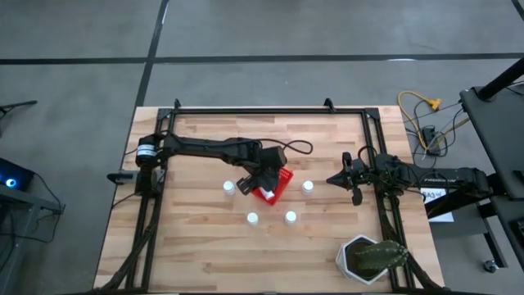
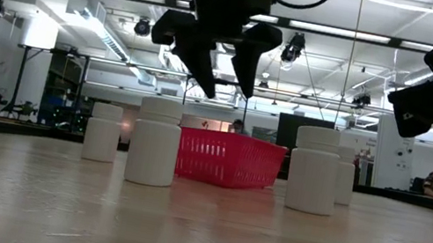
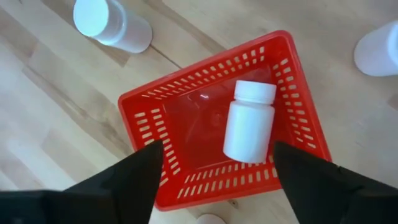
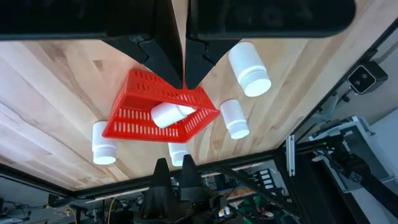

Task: Pick and place pill bottles into a basket
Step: Put the white pill bottle into the red basket

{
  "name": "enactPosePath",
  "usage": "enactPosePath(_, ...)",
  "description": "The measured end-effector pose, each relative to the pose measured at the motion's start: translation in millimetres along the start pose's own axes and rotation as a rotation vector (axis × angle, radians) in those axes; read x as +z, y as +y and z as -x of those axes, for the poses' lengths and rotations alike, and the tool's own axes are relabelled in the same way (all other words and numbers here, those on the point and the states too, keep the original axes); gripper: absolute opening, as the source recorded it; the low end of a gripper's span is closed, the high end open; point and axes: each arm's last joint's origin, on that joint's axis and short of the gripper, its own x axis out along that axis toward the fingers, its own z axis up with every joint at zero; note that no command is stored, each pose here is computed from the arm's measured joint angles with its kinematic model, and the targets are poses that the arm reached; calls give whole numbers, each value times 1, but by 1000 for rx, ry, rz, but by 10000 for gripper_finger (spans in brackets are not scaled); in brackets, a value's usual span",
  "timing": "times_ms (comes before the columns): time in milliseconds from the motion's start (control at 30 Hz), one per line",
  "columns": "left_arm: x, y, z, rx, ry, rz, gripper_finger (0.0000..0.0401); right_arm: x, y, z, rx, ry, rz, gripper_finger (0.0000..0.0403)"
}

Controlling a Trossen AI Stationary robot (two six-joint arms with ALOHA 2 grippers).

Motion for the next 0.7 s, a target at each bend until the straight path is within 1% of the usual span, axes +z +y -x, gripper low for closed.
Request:
enactPosePath(267, 6, -5, -3, -11, -5, -15, 293, 0, 0, 0, 0, 0, 0, 8)
enactPosePath(367, 8, -6, -8, 5, -20, -21, 293, 0, 0, 0, 0, 0, -1, 8)
enactPosePath(700, 2, -15, -22, -26, 1, 12, 293, 0, 0, 0, 0, 0, -1, 8)
